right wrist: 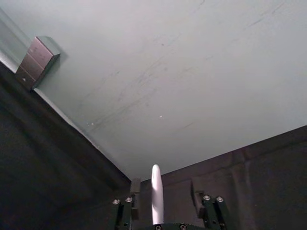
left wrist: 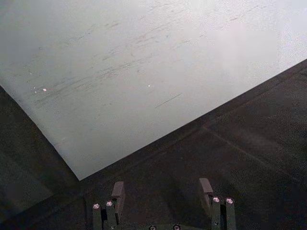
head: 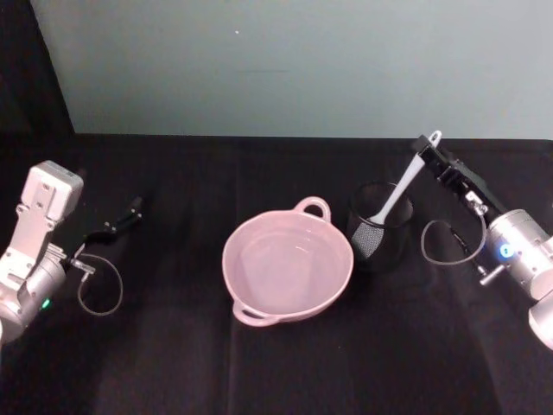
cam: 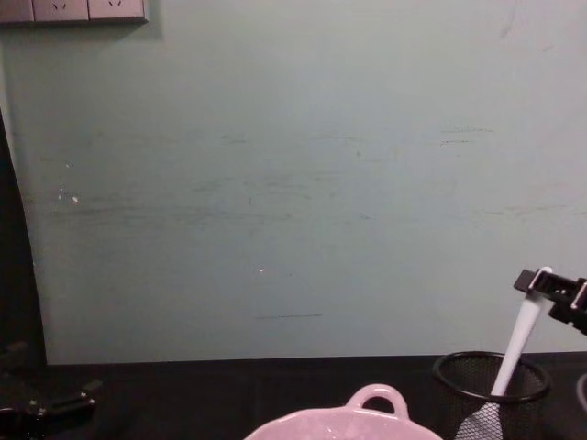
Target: Use the one hand to pick up the spoon and stir the clear water in the bowl.
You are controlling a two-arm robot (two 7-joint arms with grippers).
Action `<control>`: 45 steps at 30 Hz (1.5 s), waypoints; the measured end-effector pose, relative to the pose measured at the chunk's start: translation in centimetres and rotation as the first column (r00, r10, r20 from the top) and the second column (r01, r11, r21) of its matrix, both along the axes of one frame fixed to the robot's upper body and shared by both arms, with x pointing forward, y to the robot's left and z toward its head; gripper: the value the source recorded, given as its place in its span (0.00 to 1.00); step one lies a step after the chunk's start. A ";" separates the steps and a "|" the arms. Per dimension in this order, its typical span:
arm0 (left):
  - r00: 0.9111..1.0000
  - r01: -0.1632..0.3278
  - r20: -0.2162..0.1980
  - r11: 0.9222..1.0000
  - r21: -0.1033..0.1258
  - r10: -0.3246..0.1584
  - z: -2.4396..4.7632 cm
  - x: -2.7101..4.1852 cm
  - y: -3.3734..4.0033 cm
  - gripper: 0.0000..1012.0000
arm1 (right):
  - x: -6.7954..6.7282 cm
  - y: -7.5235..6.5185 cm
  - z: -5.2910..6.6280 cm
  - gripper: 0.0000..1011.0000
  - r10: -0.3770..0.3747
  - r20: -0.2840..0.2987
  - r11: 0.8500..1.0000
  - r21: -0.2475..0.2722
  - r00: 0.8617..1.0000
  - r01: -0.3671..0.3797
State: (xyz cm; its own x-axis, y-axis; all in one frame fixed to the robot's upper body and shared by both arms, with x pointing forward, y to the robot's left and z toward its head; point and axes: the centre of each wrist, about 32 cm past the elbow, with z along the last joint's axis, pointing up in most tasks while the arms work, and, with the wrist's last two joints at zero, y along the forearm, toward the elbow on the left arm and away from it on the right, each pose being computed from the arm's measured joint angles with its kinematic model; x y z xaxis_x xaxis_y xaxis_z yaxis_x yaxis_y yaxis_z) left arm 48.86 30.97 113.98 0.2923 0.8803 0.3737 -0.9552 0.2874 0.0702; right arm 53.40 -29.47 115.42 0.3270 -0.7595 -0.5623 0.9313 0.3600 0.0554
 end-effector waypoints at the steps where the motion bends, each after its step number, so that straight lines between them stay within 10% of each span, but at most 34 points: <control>1: 1.000 0.000 0.000 1.000 0.000 0.000 0.00 0.00 0.00 1.00 | -0.1 -0.2 0.2 0.68 -0.005 0.001 1.000 -0.001 1.000 0.005; 15: 1.000 0.000 0.000 1.000 0.000 0.000 0.00 0.00 0.00 1.00 | -3.4 -2.2 3.0 0.99 0.042 -0.010 0.993 -0.106 0.999 -0.043; 22: 1.000 0.000 0.000 1.000 0.000 0.000 0.00 0.00 0.00 1.00 | -4.4 -4.5 3.9 0.99 0.018 -0.048 0.949 -0.313 0.999 -0.032; 34: 1.000 0.000 0.000 1.000 0.000 0.000 0.00 0.00 0.00 1.00 | -1.8 -5.3 1.9 0.99 -0.046 0.050 0.892 -0.448 0.998 0.064; 38: 1.000 0.000 0.000 1.000 0.000 0.000 0.00 0.00 0.00 1.00 | -0.7 -4.5 1.5 0.99 -0.019 0.090 0.840 -0.538 0.996 0.065; 45: 1.000 0.000 0.000 1.000 0.000 0.000 0.00 0.00 0.00 1.00 | 0.3 -2.8 0.7 0.99 0.043 0.125 0.702 -0.710 0.991 0.059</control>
State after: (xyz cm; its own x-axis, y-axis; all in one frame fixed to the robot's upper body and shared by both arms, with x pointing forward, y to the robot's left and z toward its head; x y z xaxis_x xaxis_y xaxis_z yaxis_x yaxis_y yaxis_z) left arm 48.86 30.97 113.98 0.2923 0.8803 0.3737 -0.9552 0.2873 0.0703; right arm 53.70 -32.25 116.12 0.3457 -0.9188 0.1906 0.9379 0.3320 -0.1007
